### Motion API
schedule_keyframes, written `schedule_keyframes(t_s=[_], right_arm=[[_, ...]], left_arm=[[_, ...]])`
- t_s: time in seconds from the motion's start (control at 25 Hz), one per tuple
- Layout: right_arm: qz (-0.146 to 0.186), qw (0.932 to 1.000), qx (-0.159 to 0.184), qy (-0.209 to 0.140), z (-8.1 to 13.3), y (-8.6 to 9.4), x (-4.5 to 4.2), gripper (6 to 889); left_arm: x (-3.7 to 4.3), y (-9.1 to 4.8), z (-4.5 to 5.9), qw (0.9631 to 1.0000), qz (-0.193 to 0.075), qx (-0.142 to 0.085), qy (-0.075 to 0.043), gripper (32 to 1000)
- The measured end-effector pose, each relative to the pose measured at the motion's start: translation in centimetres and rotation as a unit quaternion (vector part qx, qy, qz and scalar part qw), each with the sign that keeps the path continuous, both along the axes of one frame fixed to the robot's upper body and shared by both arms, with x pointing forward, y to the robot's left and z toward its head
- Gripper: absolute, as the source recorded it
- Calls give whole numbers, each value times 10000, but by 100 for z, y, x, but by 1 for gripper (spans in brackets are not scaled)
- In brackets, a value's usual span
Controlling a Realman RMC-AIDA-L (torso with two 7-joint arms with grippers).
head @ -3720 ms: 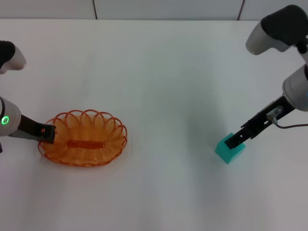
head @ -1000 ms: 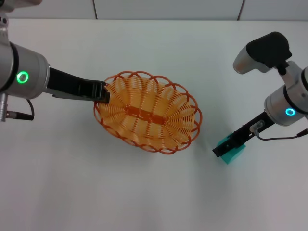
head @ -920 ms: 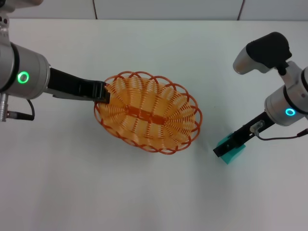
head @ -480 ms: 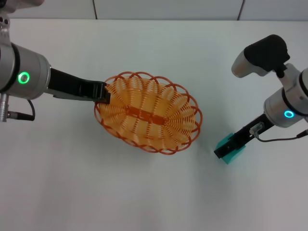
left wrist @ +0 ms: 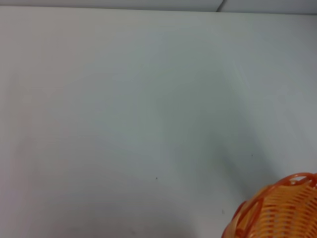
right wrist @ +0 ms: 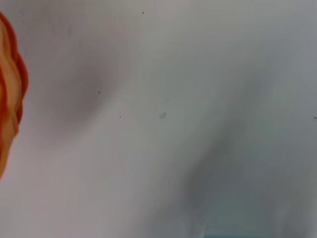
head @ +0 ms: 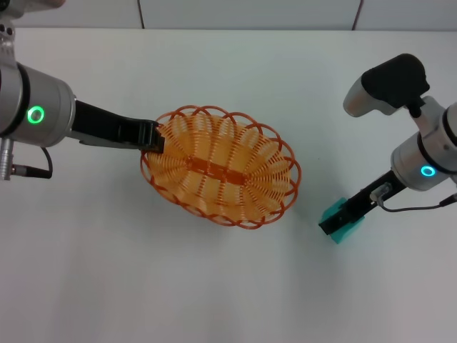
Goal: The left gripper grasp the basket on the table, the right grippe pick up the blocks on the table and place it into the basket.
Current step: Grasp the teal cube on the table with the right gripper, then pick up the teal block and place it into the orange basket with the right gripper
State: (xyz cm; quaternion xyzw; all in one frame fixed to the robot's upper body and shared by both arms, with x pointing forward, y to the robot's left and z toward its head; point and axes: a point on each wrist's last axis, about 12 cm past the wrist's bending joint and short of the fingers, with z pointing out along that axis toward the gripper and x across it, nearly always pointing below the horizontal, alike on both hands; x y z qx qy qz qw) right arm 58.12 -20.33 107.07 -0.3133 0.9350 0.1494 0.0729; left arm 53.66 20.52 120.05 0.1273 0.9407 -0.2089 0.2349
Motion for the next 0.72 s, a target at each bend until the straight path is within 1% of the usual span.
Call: schedule_keyframes(t_s=[0.2,0.4,0.6,0.72], right_arm=[[-37,10000,32,34,-8,-5,8,769],[8,10000,25,30,4,8,6,719],[18,10000,23,37,6,11,6,558],[16,10000,26,38,7,11,6,531]], left_arm=[[-1,1,-1,10000,-1,-1,-1,84],[-2,4,-4,10000,-5,2,-5,84],[-3,6,-6,10000,-3,3,-3,84],[-5,8,-8,10000,1,4,1,84]])
